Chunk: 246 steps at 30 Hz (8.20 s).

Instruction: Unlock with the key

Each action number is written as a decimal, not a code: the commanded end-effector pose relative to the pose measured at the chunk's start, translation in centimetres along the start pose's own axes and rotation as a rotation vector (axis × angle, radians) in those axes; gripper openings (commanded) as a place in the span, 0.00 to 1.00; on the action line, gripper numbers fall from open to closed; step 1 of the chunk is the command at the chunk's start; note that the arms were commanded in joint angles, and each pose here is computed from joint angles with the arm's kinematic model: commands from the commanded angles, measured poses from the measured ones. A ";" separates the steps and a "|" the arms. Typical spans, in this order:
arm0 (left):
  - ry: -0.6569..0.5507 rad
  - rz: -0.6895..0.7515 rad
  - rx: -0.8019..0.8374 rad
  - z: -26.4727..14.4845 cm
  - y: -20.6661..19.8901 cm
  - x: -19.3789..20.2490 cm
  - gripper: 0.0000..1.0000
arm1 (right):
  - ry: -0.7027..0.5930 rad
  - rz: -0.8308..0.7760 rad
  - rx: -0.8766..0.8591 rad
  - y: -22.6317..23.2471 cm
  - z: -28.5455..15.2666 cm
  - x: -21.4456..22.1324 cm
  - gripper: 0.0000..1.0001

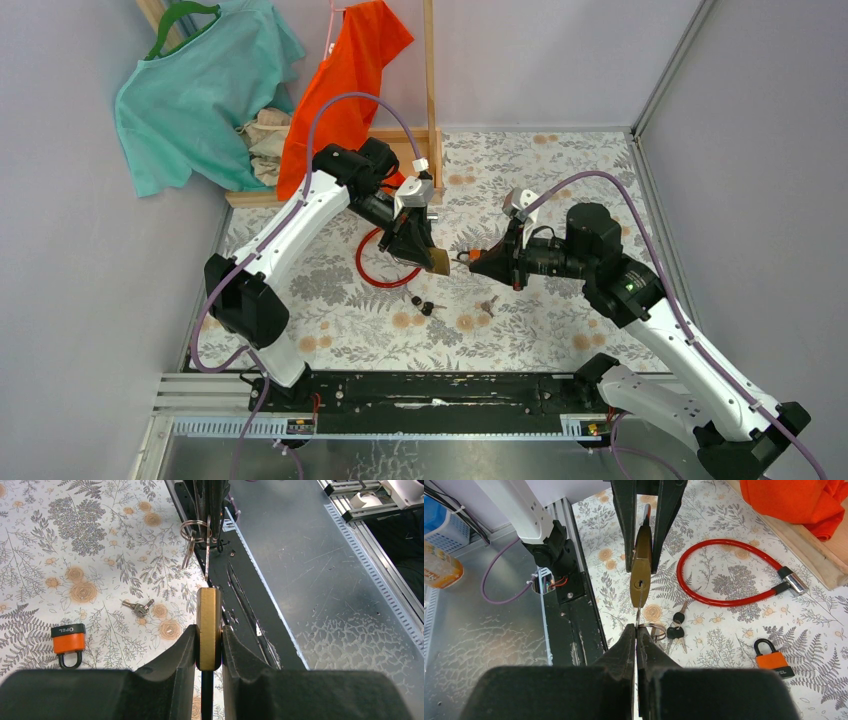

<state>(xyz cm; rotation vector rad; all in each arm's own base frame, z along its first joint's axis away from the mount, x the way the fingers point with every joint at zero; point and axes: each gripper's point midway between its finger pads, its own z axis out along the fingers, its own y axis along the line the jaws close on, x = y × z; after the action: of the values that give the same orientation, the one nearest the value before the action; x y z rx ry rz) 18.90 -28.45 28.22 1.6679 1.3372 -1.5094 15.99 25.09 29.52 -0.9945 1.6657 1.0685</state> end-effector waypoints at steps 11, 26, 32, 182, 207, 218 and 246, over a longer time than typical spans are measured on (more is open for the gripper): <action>-0.081 0.023 0.034 0.2 -1.6 -2.5 0.00 | -0.059 -0.041 -0.058 1.0 0.5 -2.4 0.00; -0.084 0.027 0.035 0.1 -1.7 -2.6 0.00 | -0.049 -0.021 -0.078 0.9 1.0 -2.0 0.00; -0.086 0.029 0.035 0.1 -1.7 -2.7 0.00 | -0.040 -0.021 -0.066 0.8 0.9 -1.6 0.00; -0.039 0.076 0.044 0.7 -2.8 -2.8 0.00 | -0.001 0.023 -0.100 1.6 0.6 -0.6 0.00; -0.082 0.075 0.072 1.0 -3.4 -4.0 0.00 | -0.076 0.066 -0.171 1.9 2.0 0.1 0.00; -0.085 0.051 0.082 1.2 -4.3 -3.8 0.00 | -0.080 0.042 -0.162 2.6 0.7 -0.9 0.00; -0.074 0.048 0.077 1.2 -4.2 -3.6 0.00 | -0.067 0.005 -0.130 3.5 -0.1 -1.4 0.00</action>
<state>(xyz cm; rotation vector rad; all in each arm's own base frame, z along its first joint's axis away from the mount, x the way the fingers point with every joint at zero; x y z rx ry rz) 16.40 -27.76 28.55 1.7223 1.4163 -1.5042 13.67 26.73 28.55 -1.0081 1.6843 1.2683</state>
